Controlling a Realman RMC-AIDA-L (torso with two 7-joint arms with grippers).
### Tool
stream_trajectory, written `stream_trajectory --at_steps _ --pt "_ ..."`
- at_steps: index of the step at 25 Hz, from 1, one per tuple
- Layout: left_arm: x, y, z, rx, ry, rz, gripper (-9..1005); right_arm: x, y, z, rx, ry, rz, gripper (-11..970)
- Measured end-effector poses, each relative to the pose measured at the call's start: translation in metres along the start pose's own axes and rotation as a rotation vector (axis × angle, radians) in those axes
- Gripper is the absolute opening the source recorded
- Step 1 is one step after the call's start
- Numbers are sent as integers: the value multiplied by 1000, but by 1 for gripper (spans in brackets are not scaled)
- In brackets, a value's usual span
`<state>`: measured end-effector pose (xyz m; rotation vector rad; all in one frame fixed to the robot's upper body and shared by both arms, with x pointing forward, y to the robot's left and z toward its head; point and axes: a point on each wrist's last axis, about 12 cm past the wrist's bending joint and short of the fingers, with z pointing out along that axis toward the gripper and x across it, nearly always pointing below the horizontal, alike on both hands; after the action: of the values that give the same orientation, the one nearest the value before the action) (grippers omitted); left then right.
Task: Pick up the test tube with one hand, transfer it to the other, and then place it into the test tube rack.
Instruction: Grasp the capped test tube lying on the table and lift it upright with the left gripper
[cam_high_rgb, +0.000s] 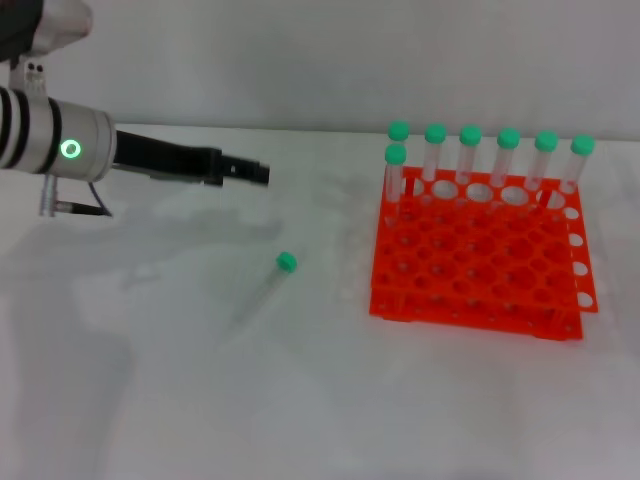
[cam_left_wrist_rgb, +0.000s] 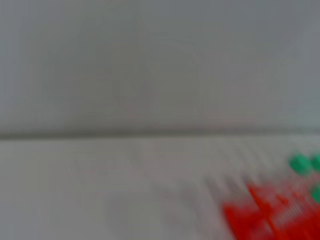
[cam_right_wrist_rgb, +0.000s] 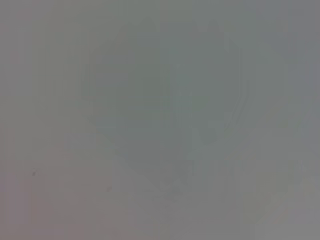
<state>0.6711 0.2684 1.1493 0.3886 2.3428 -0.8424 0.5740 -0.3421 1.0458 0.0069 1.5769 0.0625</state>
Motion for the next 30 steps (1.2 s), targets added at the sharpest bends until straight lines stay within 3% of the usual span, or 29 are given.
stream_trajectory --at_steps 3,8,10,11,20,26,30 --pt "-9 -8 -10 -9 142 12 881 -1 -2 0 14 -6 7 787" --pt "-16 -19 -20 -115 375 4 880 -2 -2 1 16 -9 10 787" --pt "-17 -22 -20 -130 399 6 879 -2 -1 2 14 -11 11 787" --pt "-19 -30 -14 -172 469 29 879 -2 0 3 13 -11 11 787" --pt "-7 -59 23 -218 592 137 879 -3 5 6 2 -11 17 787" --pt "10 -68 45 -303 658 194 878 -1 6 5 -4 -4 15 787" --pt "16 -73 58 -299 663 214 878 0 7 5 -10 1 13 786"
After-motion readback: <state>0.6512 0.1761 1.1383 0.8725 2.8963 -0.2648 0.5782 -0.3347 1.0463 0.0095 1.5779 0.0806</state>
